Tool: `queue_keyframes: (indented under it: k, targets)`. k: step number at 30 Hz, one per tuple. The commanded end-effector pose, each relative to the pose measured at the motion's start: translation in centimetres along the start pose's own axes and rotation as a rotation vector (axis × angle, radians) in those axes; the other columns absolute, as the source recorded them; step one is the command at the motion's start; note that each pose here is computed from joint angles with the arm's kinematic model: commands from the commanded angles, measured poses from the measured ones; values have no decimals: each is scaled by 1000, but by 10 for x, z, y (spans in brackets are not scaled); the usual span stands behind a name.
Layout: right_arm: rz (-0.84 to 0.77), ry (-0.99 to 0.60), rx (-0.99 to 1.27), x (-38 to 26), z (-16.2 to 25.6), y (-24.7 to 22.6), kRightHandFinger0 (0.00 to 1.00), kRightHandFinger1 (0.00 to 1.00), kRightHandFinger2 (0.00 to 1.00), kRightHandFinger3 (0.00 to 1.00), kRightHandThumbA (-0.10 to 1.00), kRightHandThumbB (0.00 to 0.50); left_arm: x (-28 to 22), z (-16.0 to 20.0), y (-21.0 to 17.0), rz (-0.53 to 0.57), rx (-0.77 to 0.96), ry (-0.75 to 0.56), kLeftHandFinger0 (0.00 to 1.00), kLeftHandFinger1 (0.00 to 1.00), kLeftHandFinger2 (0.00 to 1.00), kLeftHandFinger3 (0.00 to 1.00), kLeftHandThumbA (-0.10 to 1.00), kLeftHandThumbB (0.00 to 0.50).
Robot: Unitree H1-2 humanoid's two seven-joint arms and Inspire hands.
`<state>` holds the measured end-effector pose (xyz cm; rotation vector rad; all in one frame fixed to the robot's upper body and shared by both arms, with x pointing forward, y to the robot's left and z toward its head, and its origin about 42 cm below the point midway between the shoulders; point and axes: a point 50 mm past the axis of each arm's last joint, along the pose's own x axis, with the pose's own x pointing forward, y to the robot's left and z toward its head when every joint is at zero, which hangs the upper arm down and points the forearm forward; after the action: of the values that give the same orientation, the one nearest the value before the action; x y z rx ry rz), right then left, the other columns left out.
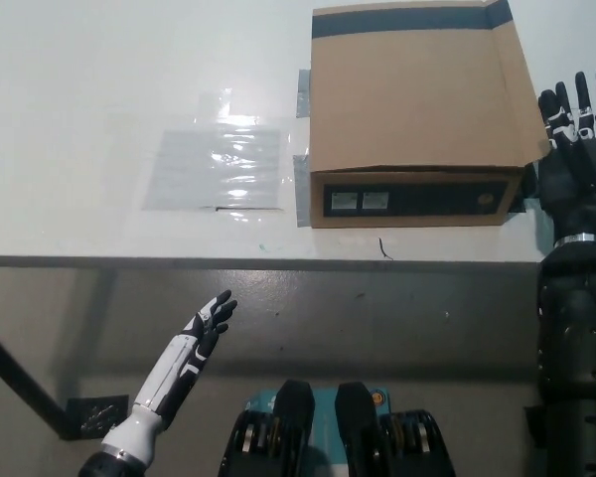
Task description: A small storage box is placed at the center of the table and the robot uses its right hand to slide under its lid and push it upwards to open it
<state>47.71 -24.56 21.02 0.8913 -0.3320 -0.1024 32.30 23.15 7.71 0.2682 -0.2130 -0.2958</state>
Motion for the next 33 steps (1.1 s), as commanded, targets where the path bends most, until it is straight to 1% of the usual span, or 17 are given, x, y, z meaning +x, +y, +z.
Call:
queue_keyframes:
  k: [1,9,10,14,16,33]
  targets:
    - [93,-37,40,18,7,35,1000,1000,1000,1000,1000,322,7,7,5,-13,14,-51,1000,1000,1000,1000,1000,500]
    - [81,-47,48,19,9,31,1000,1000,1000,1000,1000,340,7,7,4,-11,13,-50,1000,1000,1000,1000,1000,500]
    - [84,-53,50,20,11,30,1000,1000,1000,1000,1000,329,7,7,4,-13,13,-51,1000,1000,1000,1000,1000,500]
    - [84,-70,54,21,17,30,1000,1000,1000,1000,1000,317,6,6,4,-10,5,-45,1000,1000,1000,1000,1000,500]
    - [84,-77,48,21,20,29,1000,1000,1000,1000,1000,329,6,6,3,-10,6,-43,1000,1000,1000,1000,1000,500]
    - [66,-98,43,26,25,21,1000,1000,1000,1000,1000,350,6,7,3,-12,10,-50,1000,1000,1000,1000,1000,500]
